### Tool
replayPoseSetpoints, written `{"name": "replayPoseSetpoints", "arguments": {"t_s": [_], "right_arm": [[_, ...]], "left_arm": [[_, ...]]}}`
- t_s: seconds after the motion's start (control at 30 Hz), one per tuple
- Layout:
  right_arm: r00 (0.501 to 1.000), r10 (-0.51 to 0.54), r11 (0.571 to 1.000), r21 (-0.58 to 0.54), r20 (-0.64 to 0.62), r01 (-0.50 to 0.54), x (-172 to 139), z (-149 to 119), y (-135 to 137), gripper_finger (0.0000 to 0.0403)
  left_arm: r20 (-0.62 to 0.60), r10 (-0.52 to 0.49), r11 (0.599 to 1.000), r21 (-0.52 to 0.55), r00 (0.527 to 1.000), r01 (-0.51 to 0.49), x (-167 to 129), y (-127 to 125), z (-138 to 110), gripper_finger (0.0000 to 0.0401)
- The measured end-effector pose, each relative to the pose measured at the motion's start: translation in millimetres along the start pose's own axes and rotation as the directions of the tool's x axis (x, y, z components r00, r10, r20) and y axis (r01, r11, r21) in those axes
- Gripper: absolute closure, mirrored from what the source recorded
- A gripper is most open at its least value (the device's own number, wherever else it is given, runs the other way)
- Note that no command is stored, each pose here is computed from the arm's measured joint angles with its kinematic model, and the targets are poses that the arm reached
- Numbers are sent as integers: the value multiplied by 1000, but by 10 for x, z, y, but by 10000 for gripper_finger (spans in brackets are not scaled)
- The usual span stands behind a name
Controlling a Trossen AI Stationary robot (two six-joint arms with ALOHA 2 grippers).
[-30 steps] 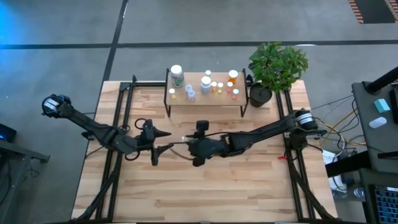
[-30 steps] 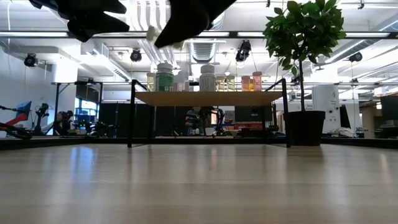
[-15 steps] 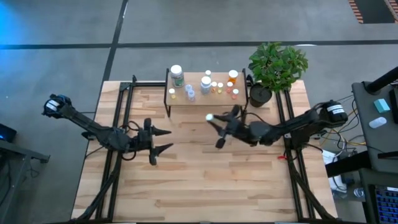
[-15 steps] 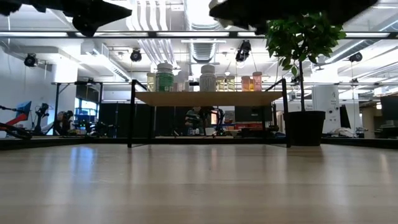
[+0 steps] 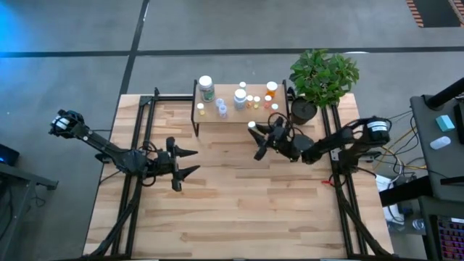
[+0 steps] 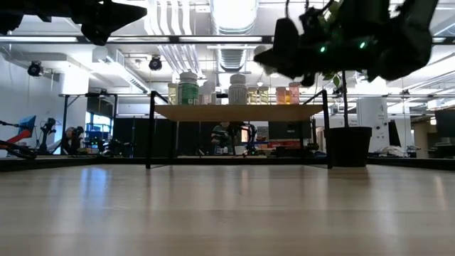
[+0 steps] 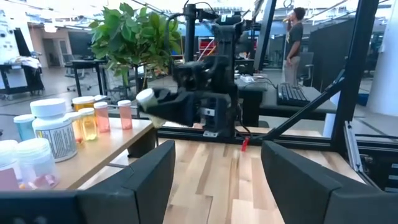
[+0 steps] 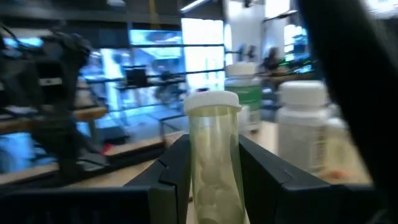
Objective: Pick and place medicine bottles onto shelf by color
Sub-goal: Put the yellow pill bottle on the shelf
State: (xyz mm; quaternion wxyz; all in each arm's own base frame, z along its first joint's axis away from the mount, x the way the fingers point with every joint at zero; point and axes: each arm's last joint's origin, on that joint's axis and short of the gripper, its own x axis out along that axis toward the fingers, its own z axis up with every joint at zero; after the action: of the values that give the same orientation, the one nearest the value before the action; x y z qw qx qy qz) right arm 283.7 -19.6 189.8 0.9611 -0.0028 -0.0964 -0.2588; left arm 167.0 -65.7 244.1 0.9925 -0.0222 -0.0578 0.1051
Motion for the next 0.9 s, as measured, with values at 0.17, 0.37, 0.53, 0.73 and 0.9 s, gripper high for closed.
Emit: {"name": "replayPoseSetpoints", "arguments": {"t_s": [0.17, 0.37, 0.53, 0.73, 0.9], "right_arm": [[994, 91, 991, 94, 53, -96, 162, -172, -97, 303], [993, 105, 990, 93, 62, -110, 295, -358, -111, 303], [974, 214, 971, 87, 78, -220, 334, -366, 72, 303], [947, 301, 948, 77, 111, -310, 273, -271, 219, 303], [922, 361, 924, 78, 137, -373, 234, -193, 292, 303]], "left_arm": [[0, 0, 1000, 5, 1000, 0, 0, 0, 0, 177], [0, 4, 1000, 2, 1000, -4, 0, 1, 0, 177], [-10, 78, 997, 10, 997, -78, 41, 45, -20, 177], [-23, 108, 994, 12, 994, -108, 205, 115, -27, 177], [-26, 70, 998, -5, 997, -70, 475, 163, -65, 177]]}}
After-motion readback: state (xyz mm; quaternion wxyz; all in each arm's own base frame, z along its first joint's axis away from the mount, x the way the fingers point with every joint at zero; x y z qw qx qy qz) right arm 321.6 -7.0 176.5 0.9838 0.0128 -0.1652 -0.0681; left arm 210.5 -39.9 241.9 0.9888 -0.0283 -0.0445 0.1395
